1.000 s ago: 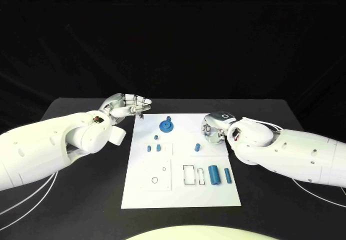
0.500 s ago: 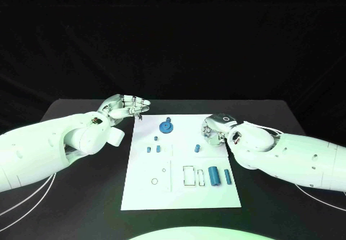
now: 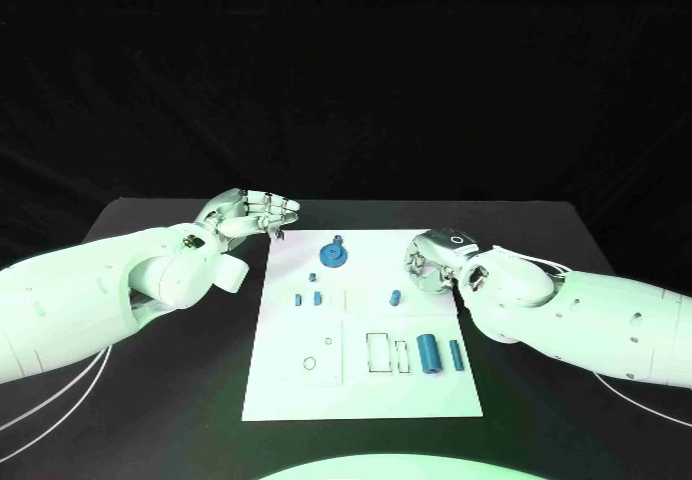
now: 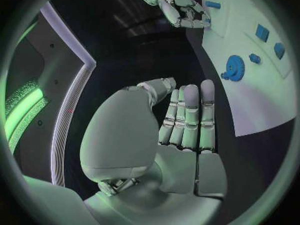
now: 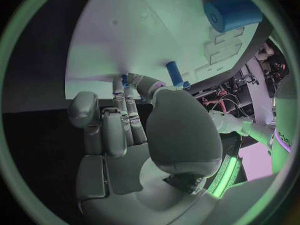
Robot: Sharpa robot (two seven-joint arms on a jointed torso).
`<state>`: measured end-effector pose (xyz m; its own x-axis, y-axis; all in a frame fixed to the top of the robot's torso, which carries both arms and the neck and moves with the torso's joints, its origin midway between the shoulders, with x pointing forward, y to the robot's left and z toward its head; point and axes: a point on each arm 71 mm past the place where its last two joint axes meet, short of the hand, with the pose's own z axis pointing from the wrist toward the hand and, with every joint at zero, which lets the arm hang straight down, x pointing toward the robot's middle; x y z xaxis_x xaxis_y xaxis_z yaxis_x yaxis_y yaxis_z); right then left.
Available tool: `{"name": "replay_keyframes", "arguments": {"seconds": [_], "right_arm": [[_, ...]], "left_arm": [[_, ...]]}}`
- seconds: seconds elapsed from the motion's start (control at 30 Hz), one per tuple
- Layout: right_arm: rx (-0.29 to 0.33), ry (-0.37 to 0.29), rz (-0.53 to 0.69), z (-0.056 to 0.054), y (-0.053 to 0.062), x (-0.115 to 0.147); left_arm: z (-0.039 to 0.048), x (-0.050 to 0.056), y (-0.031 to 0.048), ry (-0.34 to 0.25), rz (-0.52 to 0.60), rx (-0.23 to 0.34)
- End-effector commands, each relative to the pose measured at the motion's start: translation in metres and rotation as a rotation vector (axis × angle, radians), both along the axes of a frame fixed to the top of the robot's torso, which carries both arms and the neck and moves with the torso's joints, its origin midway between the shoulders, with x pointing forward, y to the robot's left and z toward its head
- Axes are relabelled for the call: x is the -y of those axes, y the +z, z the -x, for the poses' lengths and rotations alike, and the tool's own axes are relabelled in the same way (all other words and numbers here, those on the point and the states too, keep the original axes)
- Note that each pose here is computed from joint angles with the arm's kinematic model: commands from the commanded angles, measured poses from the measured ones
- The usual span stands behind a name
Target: Assemble the parts on the task board
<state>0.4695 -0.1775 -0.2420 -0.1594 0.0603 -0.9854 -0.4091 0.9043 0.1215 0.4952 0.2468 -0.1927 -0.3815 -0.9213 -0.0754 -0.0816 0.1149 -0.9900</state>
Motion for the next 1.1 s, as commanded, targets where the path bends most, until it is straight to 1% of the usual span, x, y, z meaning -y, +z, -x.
{"name": "replay_keyframes", "arguments": {"seconds": [0.03,0.33,0.57,0.73,0.87,0.97,1.1], "right_arm": [[0.01,0.027,-0.032,0.002,0.006,-0.004],[0.017,0.028,-0.066,0.007,0.02,-0.001],[0.023,0.042,-0.112,0.016,0.031,-0.003],[0.025,0.082,-0.19,0.027,0.039,-0.015],[0.019,0.136,-0.258,0.039,0.043,-0.031],[0.007,0.178,-0.3,0.048,0.044,-0.045],[-0.015,0.225,-0.339,0.059,0.042,-0.061]], "left_arm": [[0.0002,0.002,0.0014,-0.025,0.008,0.012],[-0.0004,0.0,0.0011,-0.023,0.006,0.011],[-0.0009,-0.001,0.0008,-0.021,0.005,0.01],[-0.0012,0.0,0.0007,-0.022,0.006,0.01],[-0.0016,0.001,0.0006,-0.023,0.006,0.011],[-0.0018,0.002,0.0004,-0.026,0.008,0.011],[-0.0023,0.005,0.0002,-0.031,0.01,0.011]]}}
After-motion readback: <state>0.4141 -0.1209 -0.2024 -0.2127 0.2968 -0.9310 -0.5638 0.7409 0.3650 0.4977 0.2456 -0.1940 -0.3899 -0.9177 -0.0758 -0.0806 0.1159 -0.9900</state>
